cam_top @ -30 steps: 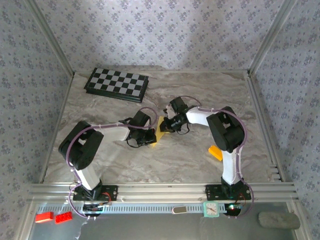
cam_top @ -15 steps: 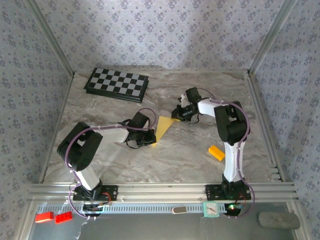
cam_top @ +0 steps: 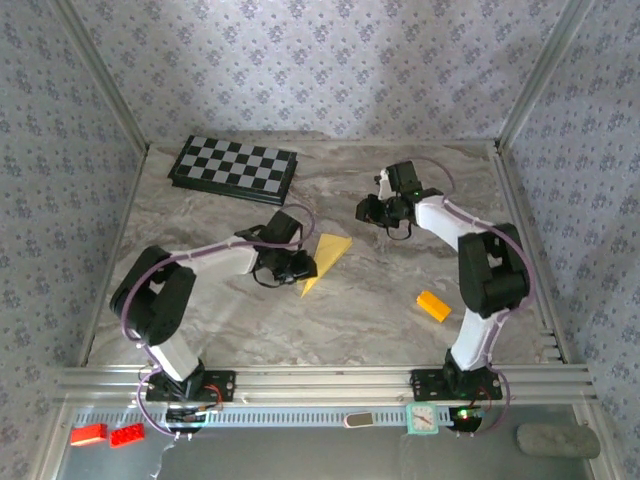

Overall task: Fold a paper plane with a square sheet of paper (pick it up from the middle)
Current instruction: Fold the wing for the fifth time at the center of the table, then turn over the paper plane at the center of the table.

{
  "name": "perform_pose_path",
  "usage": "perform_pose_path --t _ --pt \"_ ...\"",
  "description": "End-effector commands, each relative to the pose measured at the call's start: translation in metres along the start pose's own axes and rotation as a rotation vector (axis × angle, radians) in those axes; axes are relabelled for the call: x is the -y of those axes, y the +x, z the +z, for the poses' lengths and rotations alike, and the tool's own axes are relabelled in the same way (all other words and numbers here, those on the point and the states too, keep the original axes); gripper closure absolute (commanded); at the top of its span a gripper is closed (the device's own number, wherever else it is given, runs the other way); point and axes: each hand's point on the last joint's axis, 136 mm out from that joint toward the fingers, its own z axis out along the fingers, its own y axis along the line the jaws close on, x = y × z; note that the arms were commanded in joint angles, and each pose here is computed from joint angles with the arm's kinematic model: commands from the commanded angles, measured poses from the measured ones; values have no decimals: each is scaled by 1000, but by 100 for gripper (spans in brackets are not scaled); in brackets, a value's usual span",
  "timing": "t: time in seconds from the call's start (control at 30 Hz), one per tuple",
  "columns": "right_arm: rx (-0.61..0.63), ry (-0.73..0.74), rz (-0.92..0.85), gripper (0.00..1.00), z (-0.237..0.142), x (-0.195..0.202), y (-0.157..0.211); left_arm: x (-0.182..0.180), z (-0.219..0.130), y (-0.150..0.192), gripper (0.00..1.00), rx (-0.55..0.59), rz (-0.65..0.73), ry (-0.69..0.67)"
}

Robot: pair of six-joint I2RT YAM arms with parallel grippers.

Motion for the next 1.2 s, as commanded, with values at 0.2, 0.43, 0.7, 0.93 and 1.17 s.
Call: perform_pose_path --t 0.2,0.43,0.7,0.93,1.17 --pt "-116 213 17 55 -15 -13 58 -21 -88 -40 30 200 12 -89" --pt "-149 342 57 35 8 -39 91 -68 -136 -56 8 330 12 -211" --pt "-165 516 82 34 36 -53 108 -97 -157 -60 0 386 -12 -251" --pt "-196 616 104 37 46 -48 120 -105 -157 -56 0 386 -18 -260" --pt "-214 666 99 45 44 -42 124 -108 -151 -55 0 369 -28 -250"
